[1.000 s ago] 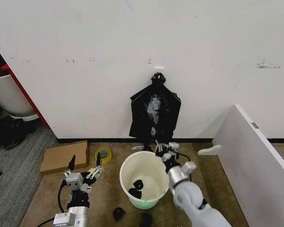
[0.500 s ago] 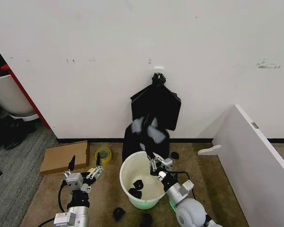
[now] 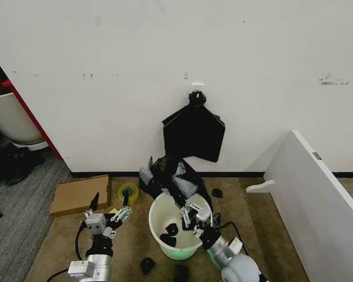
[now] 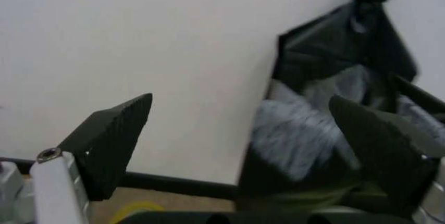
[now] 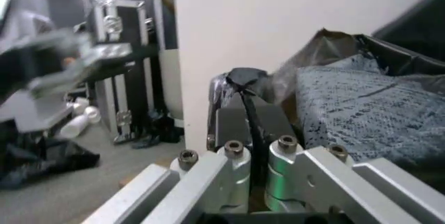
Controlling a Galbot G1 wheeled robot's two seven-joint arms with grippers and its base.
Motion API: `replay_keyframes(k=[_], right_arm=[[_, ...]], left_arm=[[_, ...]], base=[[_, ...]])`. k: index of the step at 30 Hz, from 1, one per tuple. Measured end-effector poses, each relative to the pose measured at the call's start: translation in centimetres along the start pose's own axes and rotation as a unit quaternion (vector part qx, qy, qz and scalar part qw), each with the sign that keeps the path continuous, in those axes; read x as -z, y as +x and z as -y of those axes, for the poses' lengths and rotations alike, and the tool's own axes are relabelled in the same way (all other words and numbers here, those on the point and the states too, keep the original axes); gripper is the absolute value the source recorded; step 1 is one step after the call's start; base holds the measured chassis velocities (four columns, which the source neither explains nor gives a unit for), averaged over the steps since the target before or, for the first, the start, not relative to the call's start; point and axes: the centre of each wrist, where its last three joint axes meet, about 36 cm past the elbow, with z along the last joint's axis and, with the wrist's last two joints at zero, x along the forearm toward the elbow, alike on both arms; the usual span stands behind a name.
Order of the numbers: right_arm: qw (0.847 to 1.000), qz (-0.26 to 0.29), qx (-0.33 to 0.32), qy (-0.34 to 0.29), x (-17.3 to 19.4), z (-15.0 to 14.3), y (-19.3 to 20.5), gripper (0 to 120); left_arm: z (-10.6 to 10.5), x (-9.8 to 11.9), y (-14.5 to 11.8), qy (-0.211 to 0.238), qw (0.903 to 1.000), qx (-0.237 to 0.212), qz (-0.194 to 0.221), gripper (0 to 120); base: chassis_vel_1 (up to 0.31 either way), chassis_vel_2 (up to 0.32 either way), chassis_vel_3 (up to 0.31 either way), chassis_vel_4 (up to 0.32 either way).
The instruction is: Place the garbage bag over the trash bin.
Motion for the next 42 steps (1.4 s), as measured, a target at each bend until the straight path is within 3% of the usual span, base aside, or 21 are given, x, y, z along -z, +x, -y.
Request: replay_keyframes(k=[3,8,10,13,19,31,42], right_arm=[[1.0,-0.001,0.01,0.021,-0.5,0.0,0.6,0],[0.996,-0.009,0.04,0.075,-1.9,0.4,1.9,0],[0.996,-0.01,0.042,0.077,-2.0,0.3,2.0,0],[0.996,-0.009,0.047,0.079,-2.2,0.1,2.2,0],[0.995,-0.005,0.055,0.081,-2.0,-0.2,2.2,0],[0.995,0.005,0.059,0.081,-1.3,-0.9,2.0,0],[0.995,0.008,0.057,0.081,-1.2,-1.0,1.7,0]], left_arm=[[-0.2,0.8,-0.3,0.01,0.9998,-0.011,-0.011,100],[-0.4,3.6,-1.4,0.0,0.9958,-0.025,-0.088,100],[-0.5,3.8,-1.5,-0.007,0.9944,-0.027,-0.102,100],[-0.7,4.0,-1.7,-0.036,0.9863,-0.027,-0.159,100],[-0.6,3.3,-1.4,-0.045,0.9761,-0.029,-0.211,100],[-0.3,2.8,-1.1,-0.04,0.9691,-0.01,-0.243,63],[0.0,3.3,-1.1,-0.014,0.9691,-0.004,-0.246,20]], base=[[0.0,0.0,0.0,0.0],[0.0,0.0,0.0,0.0],[0.0,0.0,0.0,0.0],[0.0,0.0,0.0,0.0],[0.0,0.0,0.0,0.0],[0.0,0.0,0.0,0.0],[0.0,0.0,0.0,0.0]])
